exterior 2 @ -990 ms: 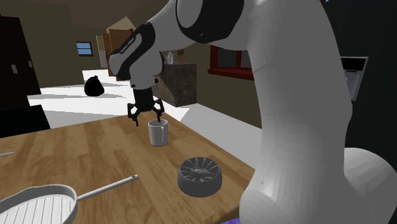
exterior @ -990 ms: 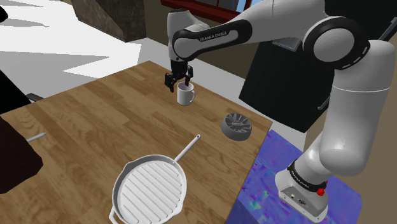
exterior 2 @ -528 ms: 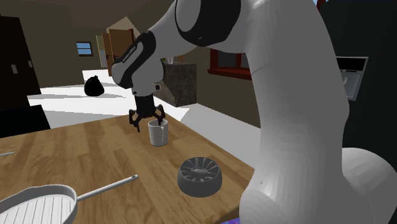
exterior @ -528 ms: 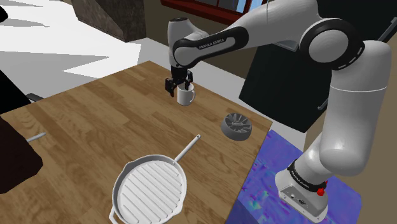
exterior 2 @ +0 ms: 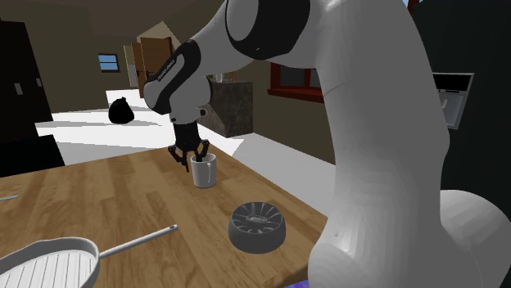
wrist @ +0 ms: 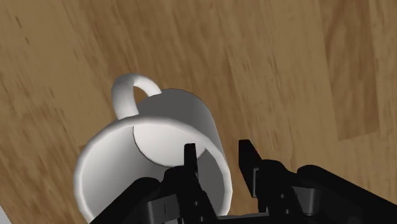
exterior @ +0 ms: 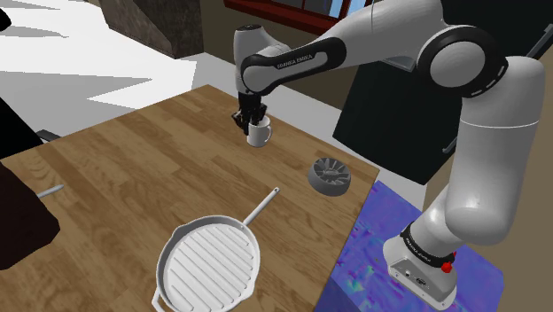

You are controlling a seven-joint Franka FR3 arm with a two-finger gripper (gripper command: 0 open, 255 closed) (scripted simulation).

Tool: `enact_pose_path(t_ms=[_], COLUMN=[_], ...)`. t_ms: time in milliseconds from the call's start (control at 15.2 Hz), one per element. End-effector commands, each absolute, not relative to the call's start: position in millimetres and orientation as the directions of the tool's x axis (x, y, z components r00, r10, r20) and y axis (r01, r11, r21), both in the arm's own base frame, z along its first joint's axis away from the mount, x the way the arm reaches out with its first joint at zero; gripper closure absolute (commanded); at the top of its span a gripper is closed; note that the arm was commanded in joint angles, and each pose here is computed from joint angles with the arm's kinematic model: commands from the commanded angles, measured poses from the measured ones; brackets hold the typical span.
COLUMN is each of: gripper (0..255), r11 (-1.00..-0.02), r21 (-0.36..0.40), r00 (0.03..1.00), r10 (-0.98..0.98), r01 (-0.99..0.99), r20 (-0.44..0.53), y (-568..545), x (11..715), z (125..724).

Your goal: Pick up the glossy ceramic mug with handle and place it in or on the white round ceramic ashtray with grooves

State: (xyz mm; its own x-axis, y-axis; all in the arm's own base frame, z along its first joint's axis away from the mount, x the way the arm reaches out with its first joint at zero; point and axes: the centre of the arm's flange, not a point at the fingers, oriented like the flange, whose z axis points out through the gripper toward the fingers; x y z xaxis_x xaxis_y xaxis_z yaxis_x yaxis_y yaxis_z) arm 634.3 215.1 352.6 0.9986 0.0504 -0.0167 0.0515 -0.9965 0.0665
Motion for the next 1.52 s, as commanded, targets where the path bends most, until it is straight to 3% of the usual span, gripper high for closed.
enact_pose_path(t_ms=[0, 462, 1452], gripper=[255, 255, 255], r11=[-0.996, -0.996, -0.996], r21=[0.067, 0.067, 0.067], r00=[0.999, 0.999, 0.999], r10=[0.05, 0.05, 0.05], r01=[0.051, 0.051, 0.051], r20=[-0.017, -0.017, -0.017], y=[215.1, 215.1, 215.1], x=[634.3, 634.2, 634.2], z=[352.6, 352.5, 431.7])
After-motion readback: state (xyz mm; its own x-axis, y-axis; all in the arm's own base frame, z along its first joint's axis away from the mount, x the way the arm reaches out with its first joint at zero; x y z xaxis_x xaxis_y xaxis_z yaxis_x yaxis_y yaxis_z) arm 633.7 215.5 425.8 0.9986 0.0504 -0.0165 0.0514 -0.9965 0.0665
